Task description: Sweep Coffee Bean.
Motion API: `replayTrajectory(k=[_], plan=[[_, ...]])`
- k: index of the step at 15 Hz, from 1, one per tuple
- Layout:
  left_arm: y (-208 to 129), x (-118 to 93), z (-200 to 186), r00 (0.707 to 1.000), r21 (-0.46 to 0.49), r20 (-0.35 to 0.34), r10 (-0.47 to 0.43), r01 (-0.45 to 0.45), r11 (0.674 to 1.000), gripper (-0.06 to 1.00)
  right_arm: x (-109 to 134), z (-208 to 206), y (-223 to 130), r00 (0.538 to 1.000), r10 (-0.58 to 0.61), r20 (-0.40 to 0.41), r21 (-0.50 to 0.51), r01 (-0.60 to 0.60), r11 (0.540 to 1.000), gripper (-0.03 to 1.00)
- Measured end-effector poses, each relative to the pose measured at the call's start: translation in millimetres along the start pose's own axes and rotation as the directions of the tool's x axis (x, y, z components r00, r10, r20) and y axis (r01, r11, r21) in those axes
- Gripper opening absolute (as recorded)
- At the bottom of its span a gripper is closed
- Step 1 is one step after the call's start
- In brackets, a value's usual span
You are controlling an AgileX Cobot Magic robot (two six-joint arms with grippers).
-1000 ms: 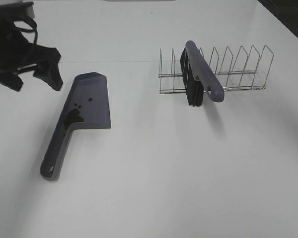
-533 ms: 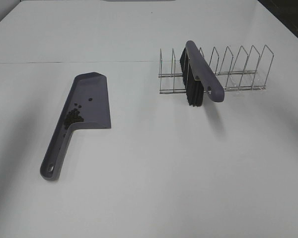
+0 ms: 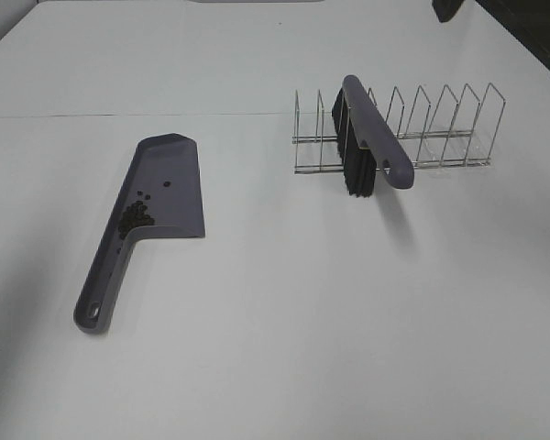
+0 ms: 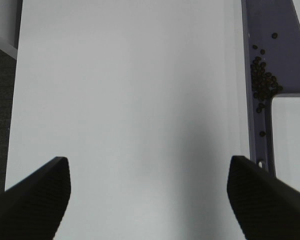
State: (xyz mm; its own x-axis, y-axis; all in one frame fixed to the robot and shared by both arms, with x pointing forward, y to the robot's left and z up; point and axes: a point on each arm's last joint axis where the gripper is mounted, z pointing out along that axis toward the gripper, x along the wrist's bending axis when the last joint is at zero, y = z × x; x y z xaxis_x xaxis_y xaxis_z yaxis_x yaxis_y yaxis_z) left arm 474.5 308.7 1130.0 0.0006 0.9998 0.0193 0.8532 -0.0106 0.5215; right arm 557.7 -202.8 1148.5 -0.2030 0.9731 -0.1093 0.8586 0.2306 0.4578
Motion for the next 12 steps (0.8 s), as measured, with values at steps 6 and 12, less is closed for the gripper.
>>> replayTrajectory(k=[6, 12], plan=[[-100, -4, -48, 1.0, -0.148, -0.008, 0.017, -0.018, 0.989, 0.79, -11, -31, -112, 0.999, 0.041, -0.01, -0.033, -0.041, 0.999, 0.77], [-183, -10, -39, 1.0, -0.2, 0.024, 0.014, -0.009, 0.98, 0.8, -13, -16, -197, 0.997, 0.065, -0.029, -0.075, -0.067, 0.995, 0.77]])
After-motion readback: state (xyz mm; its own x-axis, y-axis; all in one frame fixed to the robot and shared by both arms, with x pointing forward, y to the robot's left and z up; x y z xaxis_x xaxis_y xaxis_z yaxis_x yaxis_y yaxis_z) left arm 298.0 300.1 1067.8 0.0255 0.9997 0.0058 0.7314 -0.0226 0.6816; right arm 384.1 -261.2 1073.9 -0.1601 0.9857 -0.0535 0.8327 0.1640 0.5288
